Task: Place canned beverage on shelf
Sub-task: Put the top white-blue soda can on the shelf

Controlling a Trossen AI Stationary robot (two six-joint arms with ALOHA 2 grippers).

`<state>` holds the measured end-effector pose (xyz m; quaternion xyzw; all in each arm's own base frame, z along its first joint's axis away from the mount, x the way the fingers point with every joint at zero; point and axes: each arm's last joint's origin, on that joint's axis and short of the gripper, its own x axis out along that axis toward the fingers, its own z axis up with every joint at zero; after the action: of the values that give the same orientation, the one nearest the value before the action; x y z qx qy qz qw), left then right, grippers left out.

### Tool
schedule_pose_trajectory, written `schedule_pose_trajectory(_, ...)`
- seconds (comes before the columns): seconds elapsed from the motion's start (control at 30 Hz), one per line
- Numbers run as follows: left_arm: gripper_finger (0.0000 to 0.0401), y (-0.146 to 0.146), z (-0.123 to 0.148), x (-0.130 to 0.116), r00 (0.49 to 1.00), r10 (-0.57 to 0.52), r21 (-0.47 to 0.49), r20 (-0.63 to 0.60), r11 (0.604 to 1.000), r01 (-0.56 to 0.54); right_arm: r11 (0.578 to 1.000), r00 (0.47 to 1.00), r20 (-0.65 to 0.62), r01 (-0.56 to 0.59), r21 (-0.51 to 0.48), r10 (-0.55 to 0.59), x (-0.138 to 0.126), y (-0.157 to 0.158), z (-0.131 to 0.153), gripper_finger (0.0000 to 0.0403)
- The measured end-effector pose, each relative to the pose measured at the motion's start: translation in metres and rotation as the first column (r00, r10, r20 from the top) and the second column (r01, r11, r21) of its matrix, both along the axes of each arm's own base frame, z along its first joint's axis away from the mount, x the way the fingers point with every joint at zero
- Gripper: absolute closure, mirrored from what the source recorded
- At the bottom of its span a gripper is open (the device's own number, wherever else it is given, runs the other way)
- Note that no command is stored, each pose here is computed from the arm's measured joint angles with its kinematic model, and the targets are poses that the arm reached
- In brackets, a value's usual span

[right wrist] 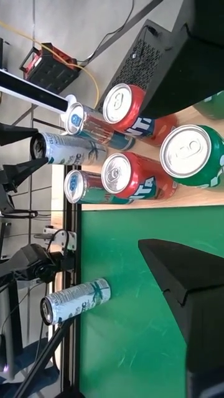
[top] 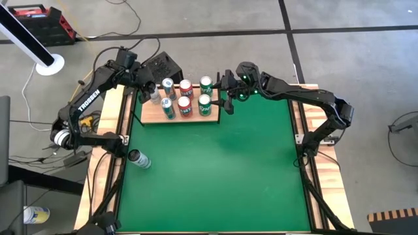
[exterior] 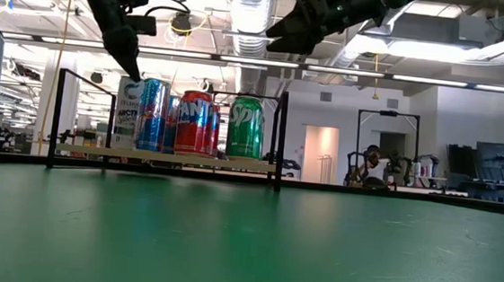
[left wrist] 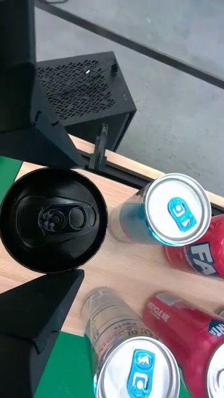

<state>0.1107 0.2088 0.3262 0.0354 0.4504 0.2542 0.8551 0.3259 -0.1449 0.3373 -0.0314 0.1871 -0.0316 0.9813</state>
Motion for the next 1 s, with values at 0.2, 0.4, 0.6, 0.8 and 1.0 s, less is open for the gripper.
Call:
schedule_pose_trajectory(0.2,0.0146,0.0008,0.0,-0.0009,0.999,0.025,0.018,-0.029,1.0,-0.024,1.0,1.0,-0.008,0.0,0.004,0.0,-0.0003,0.0001,-0.0008,0.0046)
schedule_pose_trajectory(0.4,0.0124,0.0009,0.0004,-0.0009,0.999,0.019,0.029,-0.034,0.999,-0.018,1.0,1.0,-0.017,0.0,0.007,0.0,-0.0006,0.0003,-0.0016,0.0046)
schedule_pose_trajectory(0.6,0.0104,0.001,0.0004,-0.0012,0.999,0.019,0.034,-0.043,0.999,-0.018,1.0,1.0,-0.018,0.0,0.008,0.0,-0.0007,0.0003,-0.0017,0.0046)
schedule_pose_trajectory(0.8,0.0105,0.0024,0.0011,-0.0016,0.997,0.042,0.058,-0.059,0.998,-0.039,1.0,1.0,-0.017,0.0,0.008,0.0,-0.0007,0.0003,-0.0017,0.0046)
schedule_pose_trajectory(1.0,0.0105,0.0021,0.0013,-0.0006,0.998,0.036,0.059,-0.056,0.998,-0.033,1.0,1.0,-0.017,0.0,0.008,0.0,-0.0006,0.0003,-0.0017,0.0046)
